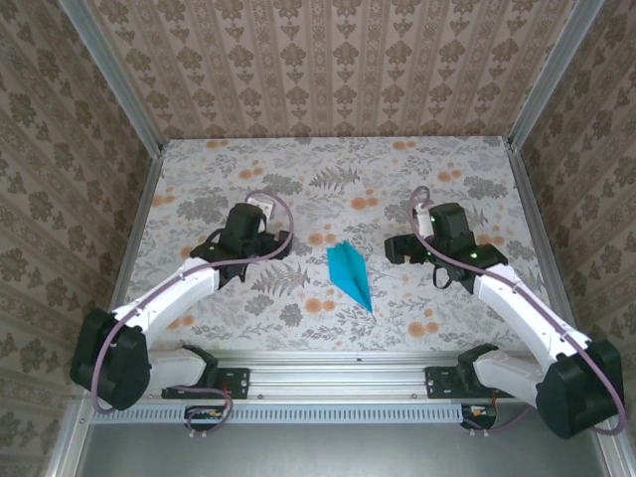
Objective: Fold a paper plane with a square sheet of paper (pick it up from the middle)
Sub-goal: Reset both arms
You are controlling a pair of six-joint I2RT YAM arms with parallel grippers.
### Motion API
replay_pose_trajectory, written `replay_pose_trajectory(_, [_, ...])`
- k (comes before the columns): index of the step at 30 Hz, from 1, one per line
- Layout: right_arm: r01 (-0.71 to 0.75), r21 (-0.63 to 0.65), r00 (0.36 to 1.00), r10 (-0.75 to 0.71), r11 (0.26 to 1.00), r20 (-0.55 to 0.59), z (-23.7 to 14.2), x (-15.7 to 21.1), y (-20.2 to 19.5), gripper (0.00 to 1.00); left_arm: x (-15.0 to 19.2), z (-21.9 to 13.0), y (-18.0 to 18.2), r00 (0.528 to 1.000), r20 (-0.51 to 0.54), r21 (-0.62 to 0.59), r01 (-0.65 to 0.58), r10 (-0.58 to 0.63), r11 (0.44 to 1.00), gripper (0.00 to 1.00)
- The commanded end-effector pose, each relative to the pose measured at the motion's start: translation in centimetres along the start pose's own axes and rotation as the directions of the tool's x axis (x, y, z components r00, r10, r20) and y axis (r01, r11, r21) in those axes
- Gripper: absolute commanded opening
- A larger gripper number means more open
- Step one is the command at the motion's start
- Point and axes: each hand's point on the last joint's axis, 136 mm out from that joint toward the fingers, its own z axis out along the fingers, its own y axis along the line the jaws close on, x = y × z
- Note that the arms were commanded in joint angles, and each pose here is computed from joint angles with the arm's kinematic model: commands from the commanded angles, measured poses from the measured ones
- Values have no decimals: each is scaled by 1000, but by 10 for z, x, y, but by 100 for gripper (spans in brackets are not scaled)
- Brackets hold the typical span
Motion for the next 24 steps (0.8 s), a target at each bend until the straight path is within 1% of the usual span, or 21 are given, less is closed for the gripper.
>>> replay_pose_trajectory(1, [-35, 115, 979, 11, 993, 204, -9, -32, -34, 100, -2, -1, 39, 998, 64, -148, 3, 6, 989, 100])
replay_pose_trajectory(2, [-51, 138, 972, 18, 989, 233, -10, -33, -43, 100, -1, -1, 43, 997, 72, -154, 13, -1, 988, 100])
replay_pose_trajectory(3, [-65, 158, 968, 24, 985, 248, -9, -33, -51, 100, -1, -2, 58, 996, 84, -185, 39, -23, 982, 100])
replay_pose_trajectory(6, [-108, 232, 960, 40, 967, 278, -6, -31, -78, 100, 8, 2, 84, 995, 92, -250, 63, -41, 966, 100])
replay_pose_trajectory(7, [-125, 258, 957, 47, 958, 288, -5, -30, -88, 100, 9, 1, 91, 994, 88, -253, 79, -58, 964, 100])
replay_pose_trajectory(9, [-165, 279, 944, 69, 946, 324, -6, -31, -102, 100, 7, -1, 99, 993, 112, -278, 65, -35, 958, 100])
replay_pose_trajectory(11, [-187, 303, 919, 57, 935, 390, -8, -35, -114, 100, 3, -1, 110, 990, 141, -290, 70, -29, 954, 100])
replay_pose_trajectory(13, [-199, 328, 905, 45, 924, 424, -7, -35, -123, 100, 3, -1, 120, 988, 152, -288, 85, -42, 954, 100])
replay_pose_trajectory(18, [-200, 345, 903, 35, 917, 428, 8, -30, -135, 100, 20, 6, 141, 985, 165, -307, 97, -47, 947, 100])
replay_pose_trajectory(21, [-202, 333, 899, 39, 921, 437, 22, -29, -140, 100, 24, 8, 148, 977, 209, -306, 101, -36, 947, 100])
replay_pose_trajectory(24, [-194, 316, 897, 37, 929, 441, 35, -28, -142, 100, 27, 13, 156, 972, 232, -307, 105, -33, 946, 100])
